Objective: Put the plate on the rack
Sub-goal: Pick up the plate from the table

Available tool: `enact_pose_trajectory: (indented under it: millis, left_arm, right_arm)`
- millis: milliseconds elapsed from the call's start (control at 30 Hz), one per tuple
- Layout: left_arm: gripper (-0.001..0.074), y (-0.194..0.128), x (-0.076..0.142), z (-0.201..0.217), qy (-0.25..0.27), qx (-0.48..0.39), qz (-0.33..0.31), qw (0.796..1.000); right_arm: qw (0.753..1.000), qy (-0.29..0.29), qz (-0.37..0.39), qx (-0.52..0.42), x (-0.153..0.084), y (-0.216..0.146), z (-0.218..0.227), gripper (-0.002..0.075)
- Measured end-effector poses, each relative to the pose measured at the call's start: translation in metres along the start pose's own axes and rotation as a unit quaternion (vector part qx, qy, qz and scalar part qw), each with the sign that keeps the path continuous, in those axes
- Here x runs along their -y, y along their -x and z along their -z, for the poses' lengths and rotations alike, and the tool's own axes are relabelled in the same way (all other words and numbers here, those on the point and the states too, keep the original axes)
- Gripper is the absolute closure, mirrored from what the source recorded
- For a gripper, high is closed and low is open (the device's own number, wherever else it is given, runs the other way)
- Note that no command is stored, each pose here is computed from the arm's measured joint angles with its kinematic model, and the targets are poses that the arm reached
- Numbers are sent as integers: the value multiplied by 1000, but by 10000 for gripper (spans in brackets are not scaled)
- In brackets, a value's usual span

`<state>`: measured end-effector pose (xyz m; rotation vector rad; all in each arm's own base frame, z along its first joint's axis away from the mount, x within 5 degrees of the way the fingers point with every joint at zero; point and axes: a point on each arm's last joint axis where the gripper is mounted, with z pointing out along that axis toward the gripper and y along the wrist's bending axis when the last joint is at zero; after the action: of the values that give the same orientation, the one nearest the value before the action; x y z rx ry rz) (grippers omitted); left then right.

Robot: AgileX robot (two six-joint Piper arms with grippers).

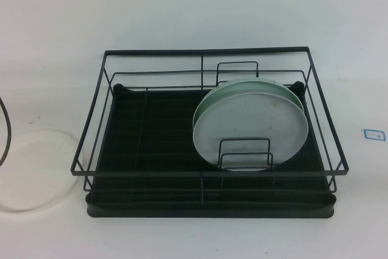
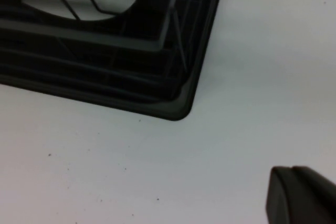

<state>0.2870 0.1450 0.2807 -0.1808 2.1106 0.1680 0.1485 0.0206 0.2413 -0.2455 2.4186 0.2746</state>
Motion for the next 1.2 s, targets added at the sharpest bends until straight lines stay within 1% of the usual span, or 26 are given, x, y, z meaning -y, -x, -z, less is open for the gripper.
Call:
enact_pose_trajectory:
  millis: [67,167,233,400,467,567,600,667,733,800,900,967,1033,1100,1133,1200]
  left_arm:
    - [735,1,-4,2,24,-2,-19,1000]
    - [735,-3,-4,1,25,-25,-40,999]
    - [735,-5,2,0,14,-40,-54,998]
    - [735,-5,24,-2,0,-64,-127,990]
    - [735,-1,36,-3,0,-56,-191,980]
    - [735,8,49,-7,21,-18,-307,951]
    - [735,11,51,-7,28,-5,-328,944]
    - [735,14,51,-7,34,8,-329,944]
    - [735,13,51,-8,33,6,-315,949]
    - [735,8,48,-12,28,-11,-270,962]
    - [735,-7,50,-23,0,-61,-194,979]
    - [733,-19,53,-31,-22,-100,-163,981]
    - [710,-29,54,-39,-38,-133,-151,979]
    - [643,-42,56,-48,-55,-169,-144,973]
    - [591,-47,57,-52,-61,-185,-141,971]
    - [460,-56,58,-61,-75,-215,-130,965]
  right_arm:
    - [1000,2,2,1,0,0,0,707]
    - [1000,1,8,2,0,0,0,707]
    - [1000,1,21,2,0,0,0,707]
    - [999,-2,38,7,0,1,0,707]
    - [999,1,33,11,0,2,0,707]
    - [1000,9,18,20,-2,4,0,707]
    - [1000,10,17,21,-2,4,0,707]
    - [1000,12,13,24,-2,4,0,707]
    - [1000,14,10,24,-2,5,0,707]
    - [999,19,7,26,-3,5,0,707]
    - [999,32,20,23,-6,5,0,707]
    - [998,45,38,19,-8,4,1,707]
    - [997,56,57,21,-10,4,1,707]
    - [995,64,71,26,-12,4,1,707]
    - [994,69,75,28,-13,5,1,707]
    - [993,77,81,33,-14,5,1,707]
